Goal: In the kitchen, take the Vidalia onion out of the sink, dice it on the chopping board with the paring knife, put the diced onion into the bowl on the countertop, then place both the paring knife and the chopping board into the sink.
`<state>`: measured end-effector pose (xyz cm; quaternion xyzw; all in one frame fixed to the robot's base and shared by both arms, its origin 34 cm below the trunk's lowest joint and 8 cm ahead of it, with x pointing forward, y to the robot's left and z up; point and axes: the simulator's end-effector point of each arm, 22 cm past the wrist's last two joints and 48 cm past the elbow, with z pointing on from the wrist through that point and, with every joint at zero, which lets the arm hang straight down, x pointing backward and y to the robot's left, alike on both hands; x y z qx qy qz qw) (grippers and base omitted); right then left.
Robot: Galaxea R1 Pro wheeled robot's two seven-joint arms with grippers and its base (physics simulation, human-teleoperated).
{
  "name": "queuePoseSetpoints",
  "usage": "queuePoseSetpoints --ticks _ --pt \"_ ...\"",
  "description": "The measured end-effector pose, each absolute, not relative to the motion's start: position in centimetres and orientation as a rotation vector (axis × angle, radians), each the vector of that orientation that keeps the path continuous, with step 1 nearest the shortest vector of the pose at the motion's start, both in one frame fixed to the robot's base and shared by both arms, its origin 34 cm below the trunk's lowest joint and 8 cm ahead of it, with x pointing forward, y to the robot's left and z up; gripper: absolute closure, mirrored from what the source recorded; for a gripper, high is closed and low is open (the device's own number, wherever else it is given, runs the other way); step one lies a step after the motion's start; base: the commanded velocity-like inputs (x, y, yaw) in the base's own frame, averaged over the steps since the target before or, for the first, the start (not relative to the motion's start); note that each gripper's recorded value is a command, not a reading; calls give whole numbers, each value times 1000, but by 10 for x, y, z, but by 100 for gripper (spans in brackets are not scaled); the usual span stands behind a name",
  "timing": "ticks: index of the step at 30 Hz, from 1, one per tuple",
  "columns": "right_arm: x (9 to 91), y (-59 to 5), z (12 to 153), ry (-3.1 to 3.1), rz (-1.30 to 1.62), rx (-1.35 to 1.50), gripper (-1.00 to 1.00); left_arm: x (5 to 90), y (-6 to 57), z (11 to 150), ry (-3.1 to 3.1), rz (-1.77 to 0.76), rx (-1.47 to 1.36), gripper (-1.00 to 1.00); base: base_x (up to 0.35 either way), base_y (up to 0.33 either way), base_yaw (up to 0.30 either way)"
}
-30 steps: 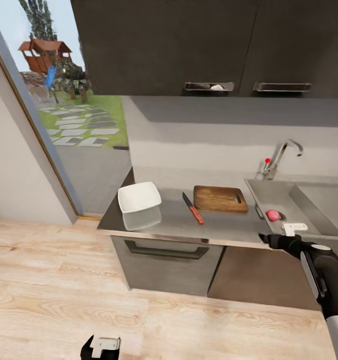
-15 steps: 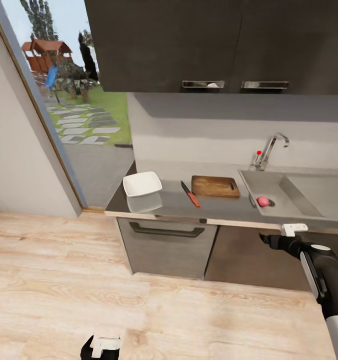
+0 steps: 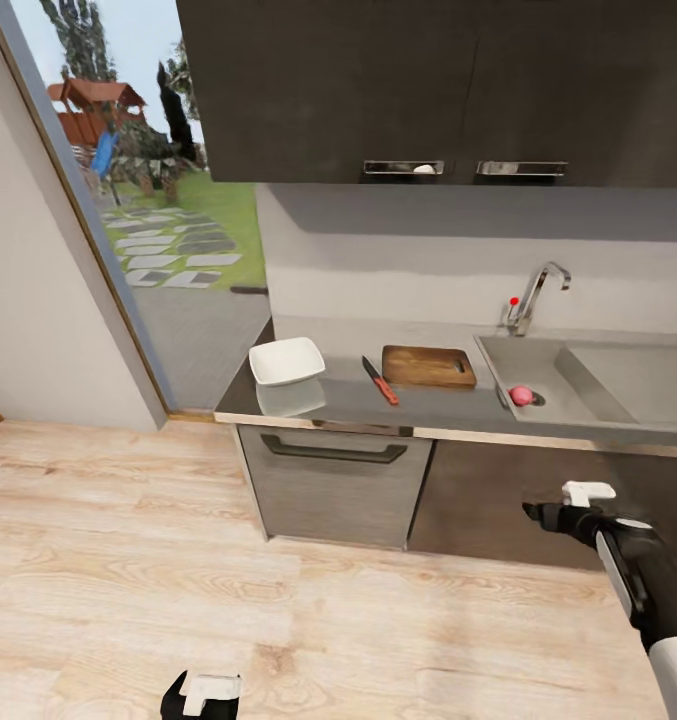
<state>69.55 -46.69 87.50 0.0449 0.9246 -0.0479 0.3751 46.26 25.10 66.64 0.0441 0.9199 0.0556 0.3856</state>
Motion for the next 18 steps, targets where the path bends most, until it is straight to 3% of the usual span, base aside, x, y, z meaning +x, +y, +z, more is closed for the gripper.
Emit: queuePoseSetpoints --ticks 9,18 --pt "636 -486 778 2379 -244 154 -100 463 251 666 2344 140 113 -100 0 0 0" --pt "556 -458 714 2360 -219 144 -100 463 250 666 2343 139 113 -100 0 0 0"
